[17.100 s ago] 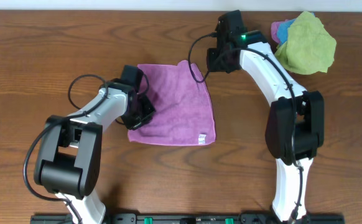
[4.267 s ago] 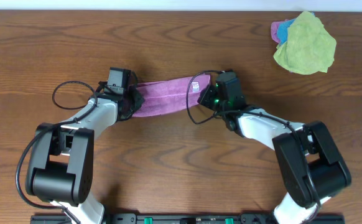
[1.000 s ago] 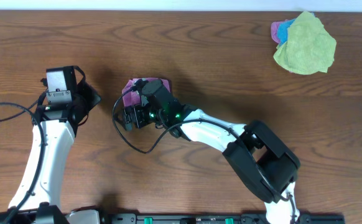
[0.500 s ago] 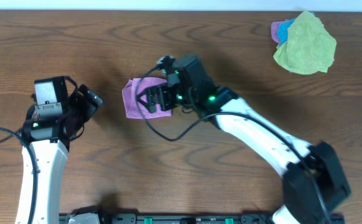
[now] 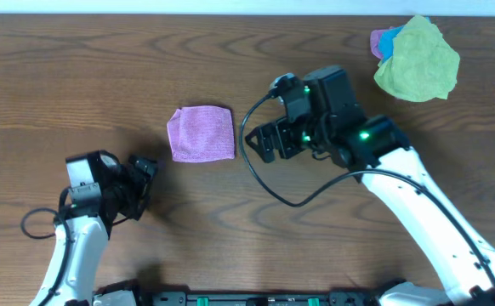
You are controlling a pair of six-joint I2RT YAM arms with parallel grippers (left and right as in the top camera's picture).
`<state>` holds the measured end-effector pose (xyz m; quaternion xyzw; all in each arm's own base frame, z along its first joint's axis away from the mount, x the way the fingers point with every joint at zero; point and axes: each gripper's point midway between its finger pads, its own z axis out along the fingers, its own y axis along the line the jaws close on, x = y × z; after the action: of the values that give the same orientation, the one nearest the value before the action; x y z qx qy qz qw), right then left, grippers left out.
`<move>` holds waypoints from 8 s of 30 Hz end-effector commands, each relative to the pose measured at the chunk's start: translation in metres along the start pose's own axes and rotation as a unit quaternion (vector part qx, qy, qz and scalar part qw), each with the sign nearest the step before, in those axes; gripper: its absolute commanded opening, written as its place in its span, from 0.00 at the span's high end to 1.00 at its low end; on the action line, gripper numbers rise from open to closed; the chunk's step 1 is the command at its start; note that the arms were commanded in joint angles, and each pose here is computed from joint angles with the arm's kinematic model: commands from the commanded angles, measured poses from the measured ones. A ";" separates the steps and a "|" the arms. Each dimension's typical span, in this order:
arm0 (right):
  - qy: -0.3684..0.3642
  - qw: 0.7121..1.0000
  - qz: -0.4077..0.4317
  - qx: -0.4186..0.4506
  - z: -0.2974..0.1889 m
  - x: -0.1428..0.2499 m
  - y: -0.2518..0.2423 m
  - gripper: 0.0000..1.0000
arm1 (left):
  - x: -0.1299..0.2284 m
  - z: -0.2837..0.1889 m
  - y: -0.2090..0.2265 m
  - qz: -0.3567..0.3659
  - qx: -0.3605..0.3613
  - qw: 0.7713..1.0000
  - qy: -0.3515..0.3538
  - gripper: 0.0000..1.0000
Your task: Fold the cloth
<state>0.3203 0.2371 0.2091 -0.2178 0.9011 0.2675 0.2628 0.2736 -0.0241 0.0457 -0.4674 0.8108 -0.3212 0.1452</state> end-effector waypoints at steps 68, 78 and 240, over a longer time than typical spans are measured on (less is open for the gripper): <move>0.027 0.999 0.015 0.032 0.001 0.021 -0.015 0.01 | -0.200 0.042 -0.240 0.134 0.152 0.975 -0.089 0.94; 0.025 0.999 0.014 0.036 0.002 0.020 -0.017 0.01 | -0.243 0.091 -0.252 0.116 0.164 0.976 -0.078 0.94; -0.216 0.961 0.058 0.165 -0.180 0.124 -0.042 0.01 | 0.030 -0.091 0.062 0.557 -0.106 0.793 -0.222 0.05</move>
<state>0.1836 0.0669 0.2507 -0.0640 0.8643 0.1668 0.4702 0.1693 0.0032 0.0864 0.0210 0.9001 0.0149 0.4349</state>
